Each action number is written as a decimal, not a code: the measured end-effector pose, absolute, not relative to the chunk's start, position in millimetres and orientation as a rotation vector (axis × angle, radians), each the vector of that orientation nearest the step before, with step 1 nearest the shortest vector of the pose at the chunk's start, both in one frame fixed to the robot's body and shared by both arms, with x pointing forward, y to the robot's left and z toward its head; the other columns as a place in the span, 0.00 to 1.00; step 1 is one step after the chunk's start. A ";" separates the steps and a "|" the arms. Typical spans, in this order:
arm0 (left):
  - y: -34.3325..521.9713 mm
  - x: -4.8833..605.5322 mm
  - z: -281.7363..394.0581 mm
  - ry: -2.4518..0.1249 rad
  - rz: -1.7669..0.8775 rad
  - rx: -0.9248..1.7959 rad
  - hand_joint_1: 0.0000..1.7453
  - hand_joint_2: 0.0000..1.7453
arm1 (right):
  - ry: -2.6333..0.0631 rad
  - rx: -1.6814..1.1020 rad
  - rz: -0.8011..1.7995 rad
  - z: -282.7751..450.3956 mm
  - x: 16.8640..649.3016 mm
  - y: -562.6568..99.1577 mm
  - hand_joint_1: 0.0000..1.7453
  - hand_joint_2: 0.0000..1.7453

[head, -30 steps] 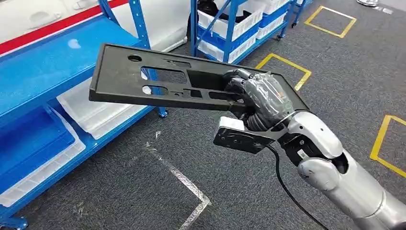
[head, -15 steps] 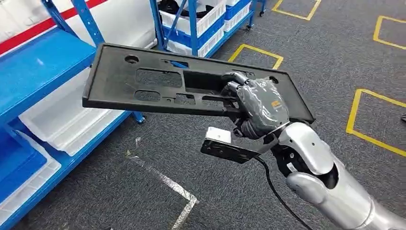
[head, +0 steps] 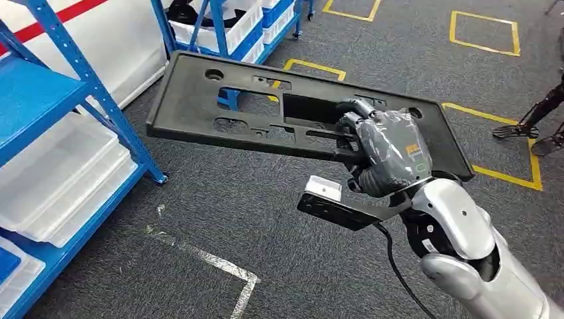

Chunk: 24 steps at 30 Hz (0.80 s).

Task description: Take the parts from the cabinet and place them on the table.

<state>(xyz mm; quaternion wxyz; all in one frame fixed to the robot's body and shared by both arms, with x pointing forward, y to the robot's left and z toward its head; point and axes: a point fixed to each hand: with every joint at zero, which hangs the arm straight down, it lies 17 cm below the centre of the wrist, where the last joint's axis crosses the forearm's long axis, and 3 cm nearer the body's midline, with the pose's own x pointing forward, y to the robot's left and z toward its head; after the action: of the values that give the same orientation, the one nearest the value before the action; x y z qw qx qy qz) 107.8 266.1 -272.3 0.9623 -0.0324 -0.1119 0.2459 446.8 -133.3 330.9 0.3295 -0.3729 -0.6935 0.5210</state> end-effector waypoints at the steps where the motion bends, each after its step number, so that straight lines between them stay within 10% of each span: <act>1: 264.0 108.3 -272.1 -0.227 0.502 -0.070 0.00 1.00 | -1.809 -0.987 1.356 331.6 446.4 -137.8 1.00 1.00; 15: 254.9 111.9 -270.8 -0.229 0.529 -0.090 0.00 1.00 | -1.817 -1.047 1.339 344.2 440.2 -153.4 1.00 1.00; 24: 258.5 107.1 -272.9 -0.196 0.533 -0.068 0.00 1.00 | -1.590 -1.559 1.386 354.5 447.3 -196.5 1.00 1.00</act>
<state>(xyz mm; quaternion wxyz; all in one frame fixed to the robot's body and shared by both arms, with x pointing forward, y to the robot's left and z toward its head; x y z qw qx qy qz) 107.1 258.5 -272.9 0.9594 -0.0335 -0.0966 0.2627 447.3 -196.5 354.5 0.2566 -0.5745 -0.5858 0.5108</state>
